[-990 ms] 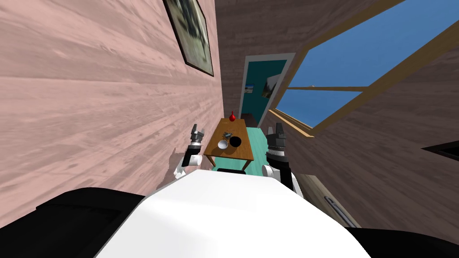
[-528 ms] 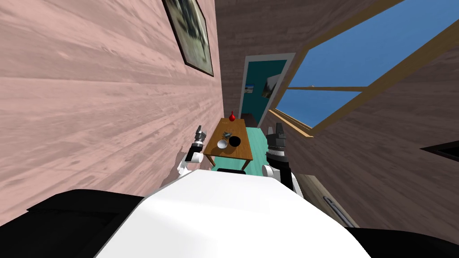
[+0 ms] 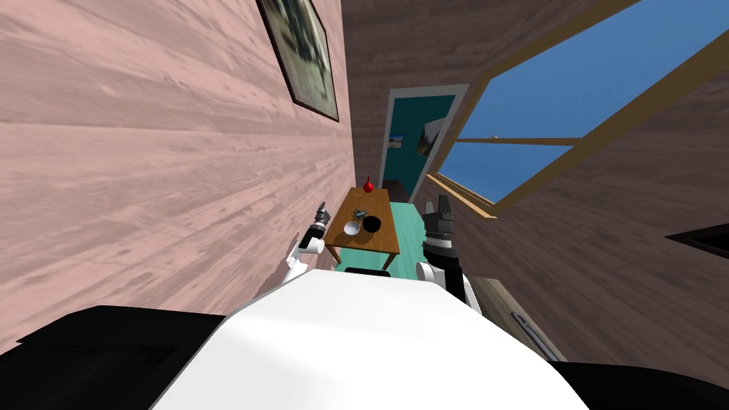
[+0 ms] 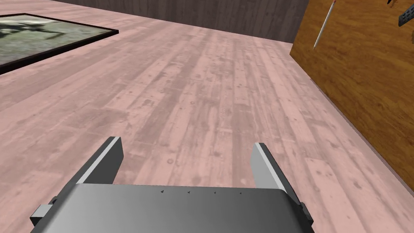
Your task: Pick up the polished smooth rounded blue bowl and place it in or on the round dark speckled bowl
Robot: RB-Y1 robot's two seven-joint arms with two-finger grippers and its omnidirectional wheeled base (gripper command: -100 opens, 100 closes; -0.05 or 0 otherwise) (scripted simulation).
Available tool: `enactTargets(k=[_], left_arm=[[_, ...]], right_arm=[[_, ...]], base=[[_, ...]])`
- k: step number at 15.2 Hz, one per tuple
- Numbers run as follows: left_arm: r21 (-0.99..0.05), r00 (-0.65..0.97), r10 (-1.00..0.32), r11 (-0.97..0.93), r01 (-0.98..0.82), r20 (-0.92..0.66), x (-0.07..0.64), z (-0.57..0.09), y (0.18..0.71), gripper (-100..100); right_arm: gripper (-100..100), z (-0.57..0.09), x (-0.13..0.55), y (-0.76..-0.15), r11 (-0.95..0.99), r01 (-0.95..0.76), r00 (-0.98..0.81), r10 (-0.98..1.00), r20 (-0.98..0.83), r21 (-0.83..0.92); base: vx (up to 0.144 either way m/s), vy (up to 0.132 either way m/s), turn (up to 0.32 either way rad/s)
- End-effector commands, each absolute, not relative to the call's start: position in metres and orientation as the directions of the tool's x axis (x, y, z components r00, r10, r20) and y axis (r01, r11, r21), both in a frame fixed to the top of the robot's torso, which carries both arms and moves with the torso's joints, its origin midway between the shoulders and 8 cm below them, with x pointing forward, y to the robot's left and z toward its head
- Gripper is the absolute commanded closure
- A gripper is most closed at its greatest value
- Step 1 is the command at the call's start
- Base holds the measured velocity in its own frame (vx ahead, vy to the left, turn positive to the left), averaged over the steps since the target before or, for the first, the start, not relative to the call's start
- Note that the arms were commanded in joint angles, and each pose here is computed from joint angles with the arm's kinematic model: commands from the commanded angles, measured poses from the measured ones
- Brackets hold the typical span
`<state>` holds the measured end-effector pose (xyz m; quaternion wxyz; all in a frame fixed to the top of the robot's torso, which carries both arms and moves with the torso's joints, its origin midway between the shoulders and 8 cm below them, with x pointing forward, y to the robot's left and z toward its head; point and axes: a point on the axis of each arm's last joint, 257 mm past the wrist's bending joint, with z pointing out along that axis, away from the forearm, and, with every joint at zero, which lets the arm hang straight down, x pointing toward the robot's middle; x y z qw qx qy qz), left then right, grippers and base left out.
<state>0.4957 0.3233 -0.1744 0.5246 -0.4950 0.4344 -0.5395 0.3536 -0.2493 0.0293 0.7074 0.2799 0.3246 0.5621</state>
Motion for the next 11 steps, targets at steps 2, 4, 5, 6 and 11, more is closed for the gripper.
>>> enactTargets(k=[2,4,5,6,11], left_arm=[[-0.996,0.048,-0.995,-0.080,0.042,0.082,0.506,-0.205,0.324,-100],[-0.996,0.050,-0.995,-0.086,-0.006,0.086,0.516,-0.219,0.324,-100],[-0.996,0.056,-0.995,-0.088,-0.033,0.086,0.515,-0.229,0.326,-100],[-0.995,0.057,-0.995,-0.088,-0.042,0.086,0.515,-0.231,0.326,-100],[-0.978,0.073,-0.993,-0.103,-0.183,0.091,0.529,-0.273,0.330,-100]], right_arm=[[0,0.029,0.354,-0.249,0.211,-0.613,0.157,0.977,-0.145,0.761],[0,0.029,0.354,-0.249,0.211,-0.613,0.157,0.977,-0.145,0.761],[0,0.029,0.354,-0.249,0.211,-0.613,0.157,0.977,-0.145,0.761],[0,0.029,0.354,-0.249,0.211,-0.613,0.157,0.977,-0.145,0.761],[0,0.029,0.354,-0.249,0.211,-0.613,0.157,0.977,-0.145,0.761]], base=[[-0.010,-0.035,0.014],[-0.005,-0.027,0.012],[-0.007,-0.036,0.014],[-0.006,-0.028,0.004],[-0.008,-0.035,0.013]])
